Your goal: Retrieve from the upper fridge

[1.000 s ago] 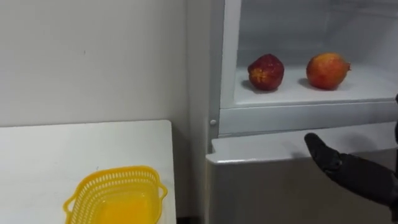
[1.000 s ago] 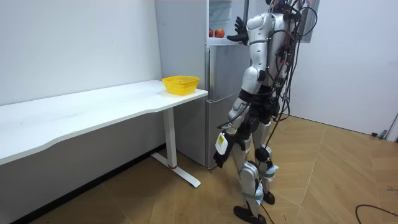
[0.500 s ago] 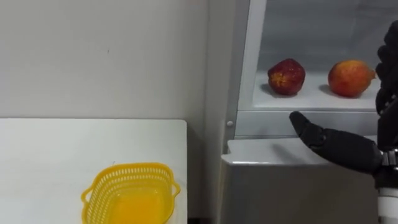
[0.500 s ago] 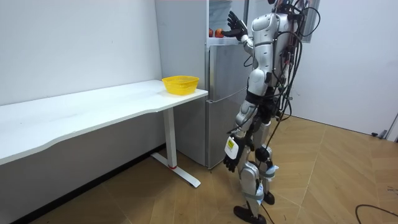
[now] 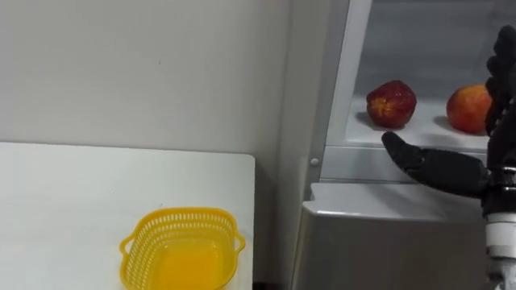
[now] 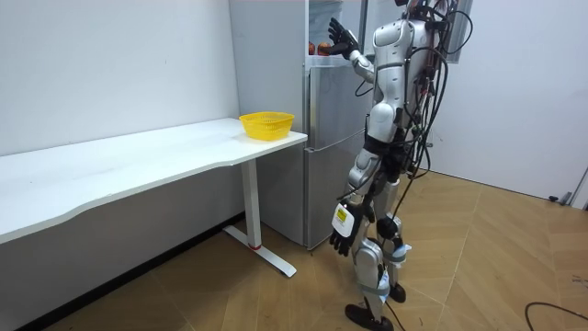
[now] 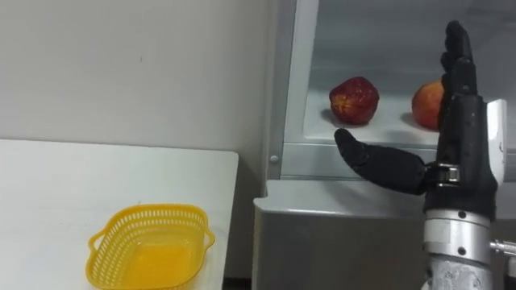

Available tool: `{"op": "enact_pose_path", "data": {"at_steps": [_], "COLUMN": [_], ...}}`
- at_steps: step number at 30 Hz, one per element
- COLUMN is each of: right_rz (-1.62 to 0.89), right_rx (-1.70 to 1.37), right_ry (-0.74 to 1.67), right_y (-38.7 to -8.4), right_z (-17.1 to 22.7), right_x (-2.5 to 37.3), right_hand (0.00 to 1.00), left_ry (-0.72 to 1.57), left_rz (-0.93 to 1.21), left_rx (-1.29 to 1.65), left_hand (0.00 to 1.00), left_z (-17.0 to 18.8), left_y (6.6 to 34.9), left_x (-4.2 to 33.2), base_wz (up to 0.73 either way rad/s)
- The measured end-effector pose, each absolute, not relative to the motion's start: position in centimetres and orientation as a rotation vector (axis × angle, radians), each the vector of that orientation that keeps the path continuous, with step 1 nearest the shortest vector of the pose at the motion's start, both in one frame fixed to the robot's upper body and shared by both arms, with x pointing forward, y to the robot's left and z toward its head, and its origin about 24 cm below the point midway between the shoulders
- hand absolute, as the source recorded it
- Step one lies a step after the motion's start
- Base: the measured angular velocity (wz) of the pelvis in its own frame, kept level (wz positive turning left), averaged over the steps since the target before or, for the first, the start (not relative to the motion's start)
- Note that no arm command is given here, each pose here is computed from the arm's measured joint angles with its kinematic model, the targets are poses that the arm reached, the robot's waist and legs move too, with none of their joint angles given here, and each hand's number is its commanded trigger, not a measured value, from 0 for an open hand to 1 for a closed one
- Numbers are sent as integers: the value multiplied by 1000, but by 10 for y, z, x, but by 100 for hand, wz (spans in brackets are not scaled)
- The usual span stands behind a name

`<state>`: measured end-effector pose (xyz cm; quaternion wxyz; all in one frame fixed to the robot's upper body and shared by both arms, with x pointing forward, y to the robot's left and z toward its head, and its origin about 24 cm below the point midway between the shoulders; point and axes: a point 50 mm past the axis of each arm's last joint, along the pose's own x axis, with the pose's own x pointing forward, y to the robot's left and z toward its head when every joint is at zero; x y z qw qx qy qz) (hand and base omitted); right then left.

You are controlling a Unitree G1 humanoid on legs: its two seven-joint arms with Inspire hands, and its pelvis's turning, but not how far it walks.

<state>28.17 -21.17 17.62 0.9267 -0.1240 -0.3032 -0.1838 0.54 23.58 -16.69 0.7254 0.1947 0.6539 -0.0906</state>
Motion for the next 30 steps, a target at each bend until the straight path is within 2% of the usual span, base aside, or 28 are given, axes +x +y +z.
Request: {"op": "enact_pose_path", "data": {"at_steps": [30], "right_rz": [-399], "right_rx": [-321], "right_ry": [-555], "right_y": [-231], "right_z": [197], "right_x": [319], "right_hand": [0], "left_ry": [1485], "left_rz": [-218], "left_rx": [407], "left_hand": [0], "left_z": [-165], "left_y": [240], "left_x": [1], "base_wz": [6]}}
